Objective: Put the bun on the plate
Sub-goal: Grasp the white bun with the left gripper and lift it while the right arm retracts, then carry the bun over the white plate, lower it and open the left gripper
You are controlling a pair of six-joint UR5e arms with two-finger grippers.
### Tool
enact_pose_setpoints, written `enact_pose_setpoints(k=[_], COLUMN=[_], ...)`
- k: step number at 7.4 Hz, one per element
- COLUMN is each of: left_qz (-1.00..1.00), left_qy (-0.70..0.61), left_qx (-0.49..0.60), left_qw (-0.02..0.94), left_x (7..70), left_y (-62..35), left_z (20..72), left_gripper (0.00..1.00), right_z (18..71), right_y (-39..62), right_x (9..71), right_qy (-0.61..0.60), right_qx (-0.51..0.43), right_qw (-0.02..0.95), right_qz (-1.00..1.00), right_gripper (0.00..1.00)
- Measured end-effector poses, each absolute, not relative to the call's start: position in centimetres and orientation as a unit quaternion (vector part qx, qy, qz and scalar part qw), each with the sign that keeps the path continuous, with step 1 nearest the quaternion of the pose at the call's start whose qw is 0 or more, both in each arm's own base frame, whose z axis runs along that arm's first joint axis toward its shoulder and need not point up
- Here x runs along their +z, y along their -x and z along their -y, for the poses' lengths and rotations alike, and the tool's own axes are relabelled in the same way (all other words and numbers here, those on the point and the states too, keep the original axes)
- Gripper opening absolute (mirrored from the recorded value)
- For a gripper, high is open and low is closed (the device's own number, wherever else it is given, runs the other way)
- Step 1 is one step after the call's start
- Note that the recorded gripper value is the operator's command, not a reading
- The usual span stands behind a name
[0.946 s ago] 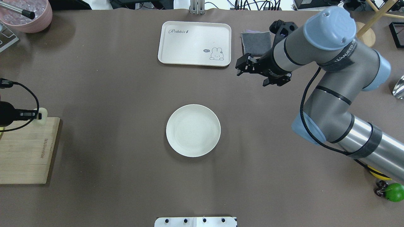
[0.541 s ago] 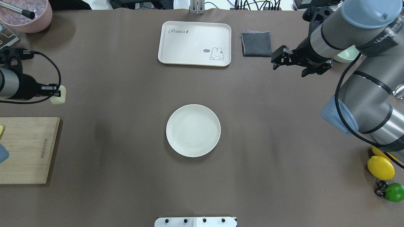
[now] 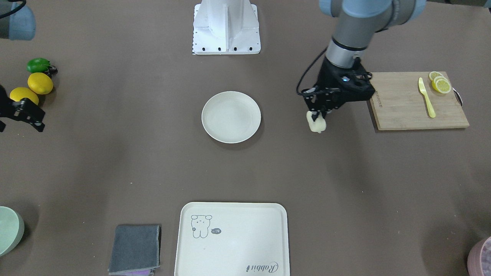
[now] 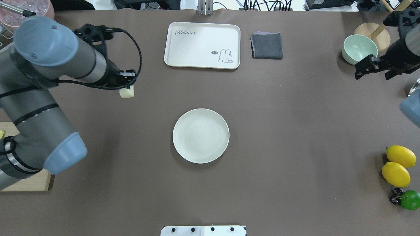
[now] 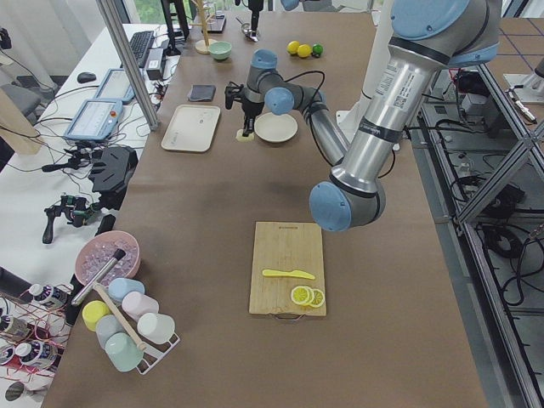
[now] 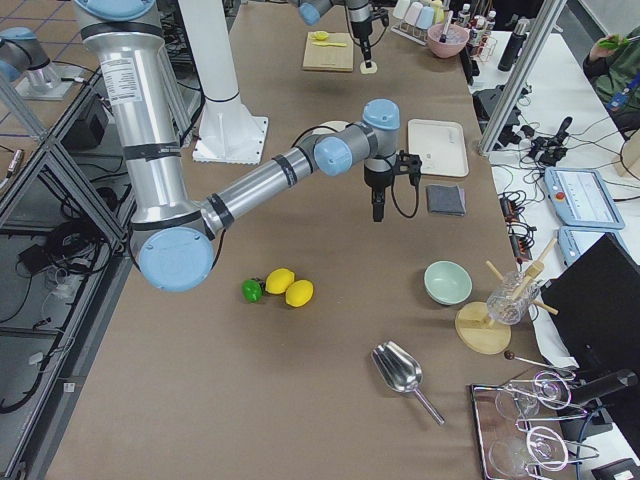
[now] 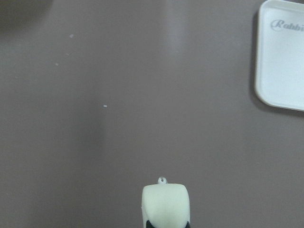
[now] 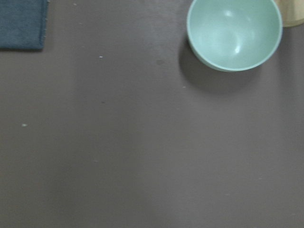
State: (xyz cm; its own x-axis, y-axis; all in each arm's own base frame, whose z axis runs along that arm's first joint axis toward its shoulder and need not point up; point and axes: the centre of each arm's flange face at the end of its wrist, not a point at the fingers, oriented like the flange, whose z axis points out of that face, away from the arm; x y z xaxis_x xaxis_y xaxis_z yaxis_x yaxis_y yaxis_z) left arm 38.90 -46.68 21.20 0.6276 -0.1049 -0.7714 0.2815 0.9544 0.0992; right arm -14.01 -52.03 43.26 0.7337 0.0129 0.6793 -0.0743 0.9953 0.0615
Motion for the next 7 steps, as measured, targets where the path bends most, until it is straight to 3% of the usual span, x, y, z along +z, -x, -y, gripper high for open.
enact_pose_setpoints(k=[3, 7], left_qz=[-0.424, -0.444], left_qy=[-0.107, -0.129], left_qx=[-0.108, -0.107], left_qw=[0.893, 0.880], left_x=[16.7, 17.1], left_y=[-49.8, -60.4], left_z=[41.8, 36.5], left_gripper=[0.26, 0.28], right_z=[50.3, 48.6], right_y=[4.6, -1.5], right_x=[50.4, 55.5], right_qy=[-0.030, -0.034], right_qx=[0.006, 0.002], right_qw=[0.921, 0.923], right_qz=[0.387, 0.384], right_gripper=[1.00, 1.00])
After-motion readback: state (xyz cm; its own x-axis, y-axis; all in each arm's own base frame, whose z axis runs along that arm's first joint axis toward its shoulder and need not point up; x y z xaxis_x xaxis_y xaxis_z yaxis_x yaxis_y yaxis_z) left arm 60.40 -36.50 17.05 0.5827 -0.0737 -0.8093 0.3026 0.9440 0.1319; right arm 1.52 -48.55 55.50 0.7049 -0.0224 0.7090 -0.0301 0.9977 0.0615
